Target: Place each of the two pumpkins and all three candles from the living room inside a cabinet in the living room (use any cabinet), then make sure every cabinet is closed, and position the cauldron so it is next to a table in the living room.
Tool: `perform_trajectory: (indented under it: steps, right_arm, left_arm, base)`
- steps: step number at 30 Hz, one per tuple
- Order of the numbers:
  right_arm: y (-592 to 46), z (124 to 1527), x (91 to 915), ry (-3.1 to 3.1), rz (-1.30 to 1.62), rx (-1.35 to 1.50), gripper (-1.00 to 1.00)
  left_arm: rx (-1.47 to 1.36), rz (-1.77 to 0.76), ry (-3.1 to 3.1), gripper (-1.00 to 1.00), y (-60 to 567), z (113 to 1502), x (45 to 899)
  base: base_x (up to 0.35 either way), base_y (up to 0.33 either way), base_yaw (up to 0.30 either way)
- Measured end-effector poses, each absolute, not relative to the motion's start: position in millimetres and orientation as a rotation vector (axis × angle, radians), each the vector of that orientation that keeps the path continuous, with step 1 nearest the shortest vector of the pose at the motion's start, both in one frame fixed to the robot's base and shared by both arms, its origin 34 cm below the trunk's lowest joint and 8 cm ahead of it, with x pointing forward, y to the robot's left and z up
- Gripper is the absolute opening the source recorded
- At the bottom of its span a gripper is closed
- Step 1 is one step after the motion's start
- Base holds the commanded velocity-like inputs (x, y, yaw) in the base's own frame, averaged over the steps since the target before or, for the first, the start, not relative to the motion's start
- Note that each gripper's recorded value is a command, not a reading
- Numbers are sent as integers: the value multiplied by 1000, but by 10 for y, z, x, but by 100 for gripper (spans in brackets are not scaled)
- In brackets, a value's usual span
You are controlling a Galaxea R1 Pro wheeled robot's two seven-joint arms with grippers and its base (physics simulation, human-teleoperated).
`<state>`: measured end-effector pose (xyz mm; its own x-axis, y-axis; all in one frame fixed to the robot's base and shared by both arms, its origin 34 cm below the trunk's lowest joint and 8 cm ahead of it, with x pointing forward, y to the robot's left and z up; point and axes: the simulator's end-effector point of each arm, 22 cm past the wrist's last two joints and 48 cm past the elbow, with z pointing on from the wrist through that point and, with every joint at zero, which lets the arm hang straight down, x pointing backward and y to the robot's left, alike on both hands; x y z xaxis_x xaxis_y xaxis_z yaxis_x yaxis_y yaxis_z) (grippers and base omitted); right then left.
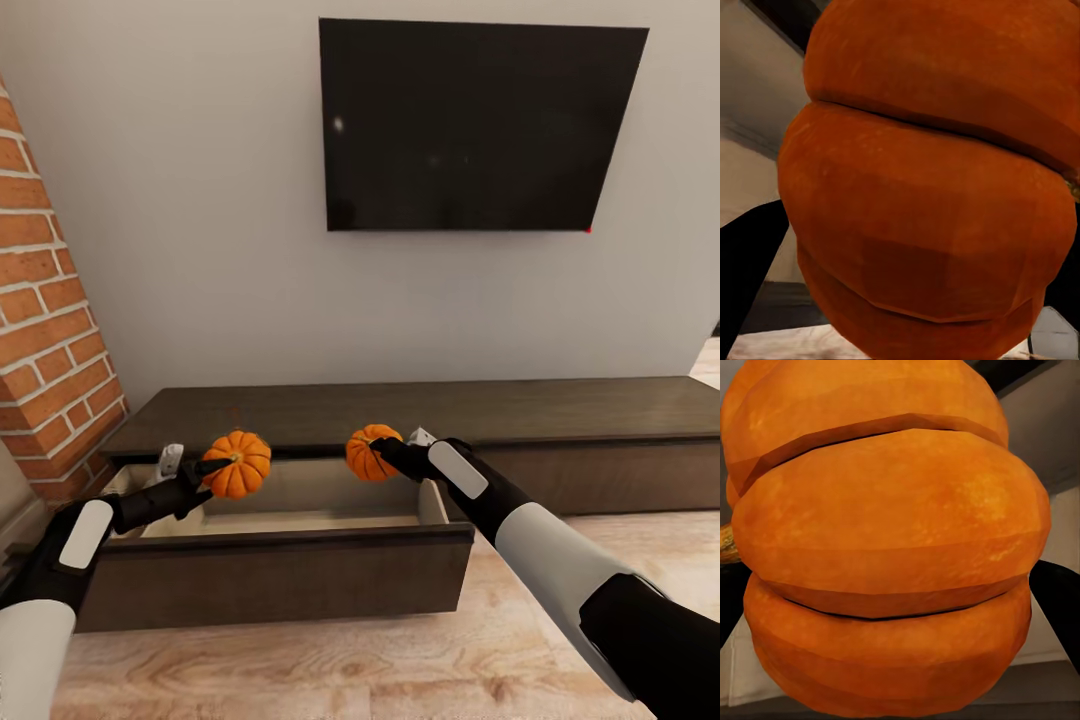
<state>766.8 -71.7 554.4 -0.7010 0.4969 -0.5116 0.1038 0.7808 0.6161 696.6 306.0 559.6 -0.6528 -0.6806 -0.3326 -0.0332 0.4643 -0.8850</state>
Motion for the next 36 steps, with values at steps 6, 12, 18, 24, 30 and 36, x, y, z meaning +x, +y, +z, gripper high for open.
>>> perform_trajectory:
  steps: [6, 12, 18, 24, 30, 36]
  right_arm:
    - [-718, 5373, 7681, 2299, 732, 454, -100]
    - [-719, 5202, 7691, 2319, 730, 466, -100]
    - [-726, 5069, 7708, 2330, 728, 482, -100]
    - [-728, 5070, 7710, 2329, 728, 483, -100]
    - [-730, 5074, 7710, 2328, 726, 482, -100]
    - [-745, 5061, 7710, 2330, 718, 484, -100]
  left_arm:
    - [-632, -1212, 2055, -100, 3060, 5365, 6957]
    - [-652, -1209, 2076, -100, 3064, 5204, 6964]
    - [-688, -1165, 2123, -100, 3113, 4993, 6956]
    - [-694, -1172, 2119, -100, 3109, 5000, 6957]
    - [-693, -1169, 2121, -100, 3112, 4999, 6956]
    - [-693, -1166, 2124, -100, 3114, 4987, 6952]
  base:
    - [0, 0, 0]
    - [0, 0, 0]
    - [0, 0, 0]
    - [0, 0, 0]
    - [127, 0, 0]
    - [77, 0, 0]
